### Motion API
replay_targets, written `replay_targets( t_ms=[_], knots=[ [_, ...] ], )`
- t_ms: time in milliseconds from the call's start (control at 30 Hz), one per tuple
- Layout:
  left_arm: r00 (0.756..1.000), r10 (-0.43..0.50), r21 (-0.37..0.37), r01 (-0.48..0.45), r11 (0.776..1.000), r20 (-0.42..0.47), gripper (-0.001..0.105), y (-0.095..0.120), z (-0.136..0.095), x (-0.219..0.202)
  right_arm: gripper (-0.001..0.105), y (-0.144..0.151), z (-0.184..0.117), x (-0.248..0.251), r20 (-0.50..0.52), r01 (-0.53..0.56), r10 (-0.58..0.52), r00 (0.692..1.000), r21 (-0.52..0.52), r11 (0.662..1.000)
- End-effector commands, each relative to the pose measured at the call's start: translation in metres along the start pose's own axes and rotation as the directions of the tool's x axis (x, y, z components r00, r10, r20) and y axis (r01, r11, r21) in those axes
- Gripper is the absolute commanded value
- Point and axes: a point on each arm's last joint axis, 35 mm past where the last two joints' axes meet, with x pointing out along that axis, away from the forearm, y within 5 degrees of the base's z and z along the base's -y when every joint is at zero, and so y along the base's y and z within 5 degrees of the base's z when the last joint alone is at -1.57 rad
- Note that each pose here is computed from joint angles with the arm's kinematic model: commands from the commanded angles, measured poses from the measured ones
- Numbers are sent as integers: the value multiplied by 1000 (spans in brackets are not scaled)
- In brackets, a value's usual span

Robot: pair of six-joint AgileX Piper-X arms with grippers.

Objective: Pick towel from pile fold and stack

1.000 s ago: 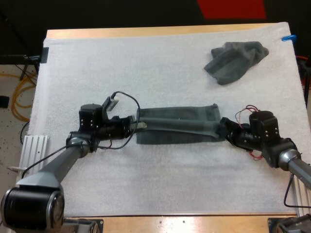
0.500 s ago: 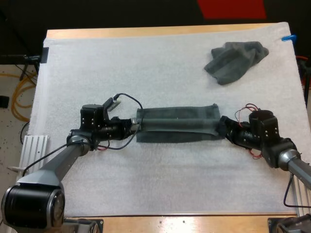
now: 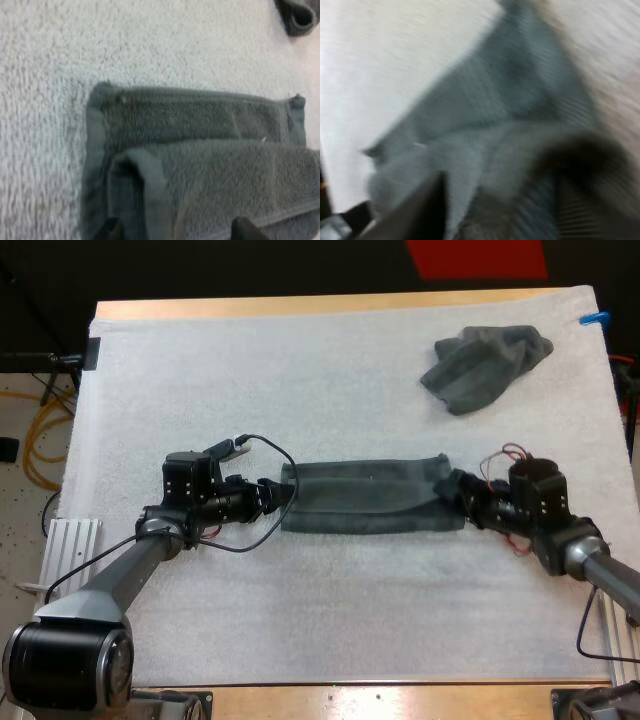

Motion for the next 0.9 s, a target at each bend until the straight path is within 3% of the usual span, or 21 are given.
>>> replay_targets(
  t_ms=[0, 200, 433, 533, 667, 800, 867],
  knots=[
    [999, 1, 36, -2, 999, 41, 48, -4, 7, -1, 61, 6, 11, 2, 34, -56, 57, 998, -39, 998],
    [993, -48, 115, 35, 993, 107, 47, -18, 24, -3, 60, 18, 40, 24, 88, -121, 129, 988, -92, 988],
    [982, -98, 200, 64, 978, 164, 47, -43, 41, -14, 60, 45, 77, 28, 172, -161, 206, 963, -243, 957],
    [975, -115, 288, 56, 956, 192, 47, -57, 41, -27, 60, 55, 86, 25, 181, -190, 245, 952, -276, 942],
    [967, -76, 390, -25, 920, 241, 47, -78, 32, -52, 60, 65, 88, 17, 141, -240, 295, 945, -314, 919],
    [967, -9, 454, -112, 884, 256, 47, -91, 17, -76, 60, 75, 79, 5, 83, -205, 256, 963, -388, 898],
    [962, 38, 485, -171, 857, 272, 47, -99, 4, -92, 49, 83, 68, -4, 52, -136, 182, 982, -477, 868]
  ],
)
